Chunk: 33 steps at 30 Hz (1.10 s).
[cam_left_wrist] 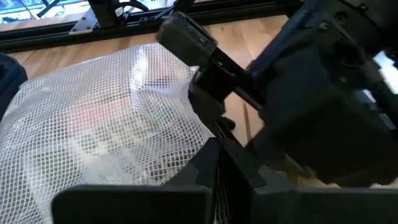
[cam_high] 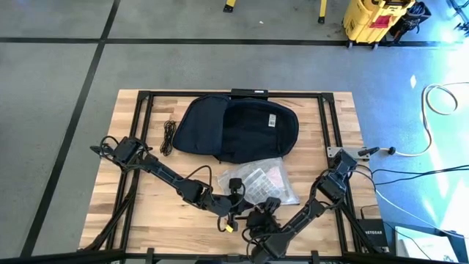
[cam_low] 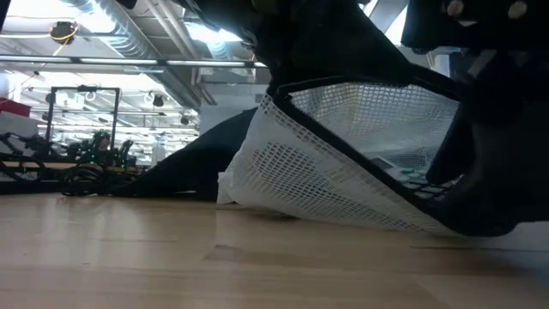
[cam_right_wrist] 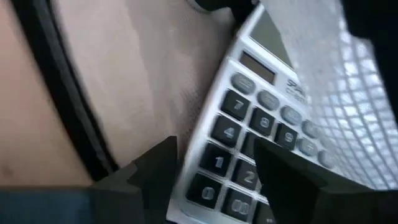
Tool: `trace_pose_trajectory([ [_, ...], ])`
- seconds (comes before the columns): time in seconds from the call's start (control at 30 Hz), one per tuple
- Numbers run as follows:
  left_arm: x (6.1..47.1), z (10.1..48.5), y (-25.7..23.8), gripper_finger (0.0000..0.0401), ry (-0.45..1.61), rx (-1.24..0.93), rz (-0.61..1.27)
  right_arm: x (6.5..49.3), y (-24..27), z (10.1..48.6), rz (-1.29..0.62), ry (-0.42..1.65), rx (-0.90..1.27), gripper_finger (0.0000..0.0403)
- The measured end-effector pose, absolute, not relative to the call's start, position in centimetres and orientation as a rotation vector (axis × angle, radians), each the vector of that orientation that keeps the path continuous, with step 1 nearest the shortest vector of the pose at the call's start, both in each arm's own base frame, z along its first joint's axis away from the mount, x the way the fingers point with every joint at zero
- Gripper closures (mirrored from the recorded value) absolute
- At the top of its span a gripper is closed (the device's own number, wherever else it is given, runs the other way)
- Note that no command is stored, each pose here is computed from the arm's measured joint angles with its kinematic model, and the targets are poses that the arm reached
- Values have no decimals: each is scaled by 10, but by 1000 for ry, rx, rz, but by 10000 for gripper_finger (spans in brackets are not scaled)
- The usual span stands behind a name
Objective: Unpack backpack
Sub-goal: Remove the gray calculator from the transparent zip bag
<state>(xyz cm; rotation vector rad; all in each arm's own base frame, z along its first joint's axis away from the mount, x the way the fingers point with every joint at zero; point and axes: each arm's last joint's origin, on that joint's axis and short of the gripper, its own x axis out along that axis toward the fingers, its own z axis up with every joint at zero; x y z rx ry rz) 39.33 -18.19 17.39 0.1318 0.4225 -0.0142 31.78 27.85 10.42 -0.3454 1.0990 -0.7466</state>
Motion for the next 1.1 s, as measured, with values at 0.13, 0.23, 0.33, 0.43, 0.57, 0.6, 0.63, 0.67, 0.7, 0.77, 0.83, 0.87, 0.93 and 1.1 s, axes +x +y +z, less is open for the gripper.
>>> trace_pose_trajectory([
  [0.13,393,174,-182,401,423,132,-15,314,276,105,-775,1136,-356,252],
  [0.23,393,174,-182,401,423,132,-16,313,275,105,-793,1140,-344,275],
  [0.33,393,174,-183,401,423,132,-17,313,275,109,-822,1141,-333,292],
  [0.43,393,174,-183,401,423,132,-19,311,278,114,-832,1148,-329,307],
  [0.57,393,174,-183,401,424,132,-20,306,290,122,-817,1114,-302,326],
  [0.6,393,174,-183,401,424,132,-20,306,295,125,-802,1100,-288,330],
  [0.63,393,174,-183,401,423,132,-20,305,300,128,-785,1084,-272,333],
  [0.67,393,174,-183,401,423,132,-20,305,304,130,-768,1069,-251,336],
  [0.7,393,174,-183,401,424,132,-20,304,309,131,-751,1055,-222,338],
  [0.77,393,174,-183,401,423,132,-20,304,317,129,-733,1026,-132,340],
  [0.83,393,174,-183,401,424,133,-20,307,323,127,-703,1023,-48,340],
  [0.87,393,174,-183,401,424,135,-20,308,325,126,-689,1011,-21,340],
  [0.93,393,174,-183,401,424,136,-21,312,327,123,-672,986,19,340],
  [1.1,393,174,-183,401,425,136,-20,315,311,125,-790,1060,56,340],
])
